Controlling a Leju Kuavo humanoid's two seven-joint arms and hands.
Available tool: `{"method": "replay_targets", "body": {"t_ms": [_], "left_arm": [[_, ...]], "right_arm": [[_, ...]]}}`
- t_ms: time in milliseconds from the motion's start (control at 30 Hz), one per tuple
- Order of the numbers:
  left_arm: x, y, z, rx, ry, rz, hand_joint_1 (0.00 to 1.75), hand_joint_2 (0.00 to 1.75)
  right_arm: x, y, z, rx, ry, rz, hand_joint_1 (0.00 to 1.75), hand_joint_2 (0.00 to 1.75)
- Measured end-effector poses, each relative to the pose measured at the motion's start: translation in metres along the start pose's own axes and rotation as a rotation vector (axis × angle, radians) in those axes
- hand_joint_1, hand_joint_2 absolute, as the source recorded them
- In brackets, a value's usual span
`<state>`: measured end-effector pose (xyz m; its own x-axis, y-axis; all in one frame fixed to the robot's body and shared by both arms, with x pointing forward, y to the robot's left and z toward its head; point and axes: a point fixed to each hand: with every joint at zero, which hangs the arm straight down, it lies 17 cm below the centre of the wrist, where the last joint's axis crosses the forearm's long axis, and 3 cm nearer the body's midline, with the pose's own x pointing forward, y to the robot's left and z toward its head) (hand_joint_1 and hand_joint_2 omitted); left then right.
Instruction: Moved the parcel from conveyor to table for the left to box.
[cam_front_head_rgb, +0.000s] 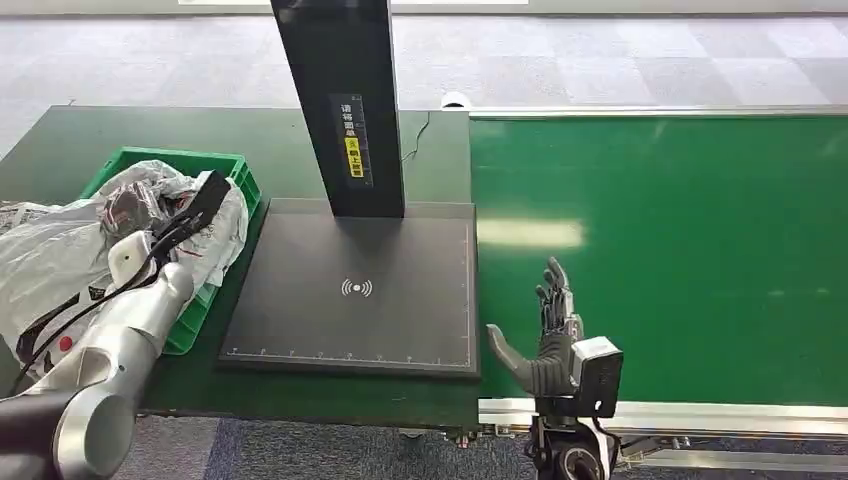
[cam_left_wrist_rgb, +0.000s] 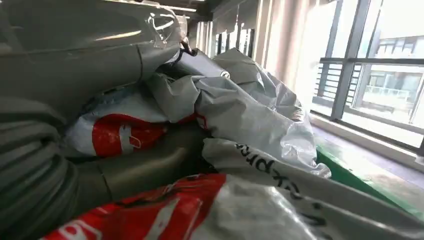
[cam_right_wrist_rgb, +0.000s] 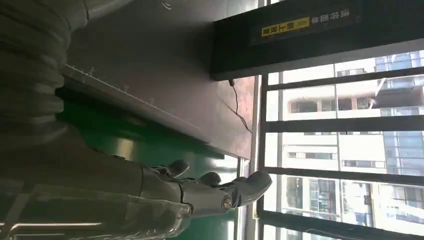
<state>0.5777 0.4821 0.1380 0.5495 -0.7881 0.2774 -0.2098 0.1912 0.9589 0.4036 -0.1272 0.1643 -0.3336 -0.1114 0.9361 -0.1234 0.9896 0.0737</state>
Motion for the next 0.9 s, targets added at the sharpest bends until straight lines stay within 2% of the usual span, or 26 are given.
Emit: {"method": "replay_targets", "body": {"t_ms": [33, 67, 100, 267, 400, 567, 667, 733, 800, 900], "left_arm": [[0.0, 0.0, 0.0, 0.0, 0.001, 0.001, 1.75, 1.75], [-0.001, 0.0, 0.0, -0.001, 0.002, 0.001, 1.36, 1.75], [-0.001, 0.0, 0.0, -0.001, 0.002, 0.001, 0.0, 1.75], [0.002, 0.01, -0.001, 0.053, -0.016, 0.044, 0.0, 1.75], [0.011, 0.036, -0.005, 0.157, -0.081, 0.2, 0.0, 1.75], [0.038, 0.125, -0.012, 0.402, -0.292, 0.474, 0.0, 1.75], [0.04, 0.177, -0.013, 0.551, -0.325, 0.662, 0.0, 1.75], [0.036, 0.214, -0.013, 0.658, -0.293, 0.846, 0.0, 1.75], [0.035, 0.239, -0.012, 0.716, -0.271, 0.966, 0.0, 1.75], [0.046, 0.258, -0.007, 0.749, -0.301, 1.009, 0.0, 1.75]], "right_arm": [[0.0, 0.0, 0.0, 0.0, 0.0, 0.001, 0.0, 1.75], [0.0, 0.0, 0.0, 0.0, 0.0, 0.001, 0.0, 1.75], [0.0, 0.0, 0.0, 0.001, 0.0, 0.001, 0.0, 1.75], [-0.001, 0.0, 0.0, 0.003, 0.003, 0.004, 0.0, 1.75], [-0.001, 0.002, 0.001, 0.009, 0.006, 0.011, 0.0, 1.75], [-0.004, 0.006, 0.0, 0.018, 0.006, 0.019, 0.0, 1.75], [-0.005, 0.007, 0.0, 0.013, 0.005, 0.025, 0.0, 1.75], [-0.007, 0.006, 0.001, 0.006, 0.01, 0.029, 0.0, 1.75], [-0.009, 0.006, 0.003, 0.005, 0.013, 0.03, 0.0, 1.75], [-0.01, 0.006, 0.004, 0.004, 0.016, 0.031, 0.0, 1.75]]}}
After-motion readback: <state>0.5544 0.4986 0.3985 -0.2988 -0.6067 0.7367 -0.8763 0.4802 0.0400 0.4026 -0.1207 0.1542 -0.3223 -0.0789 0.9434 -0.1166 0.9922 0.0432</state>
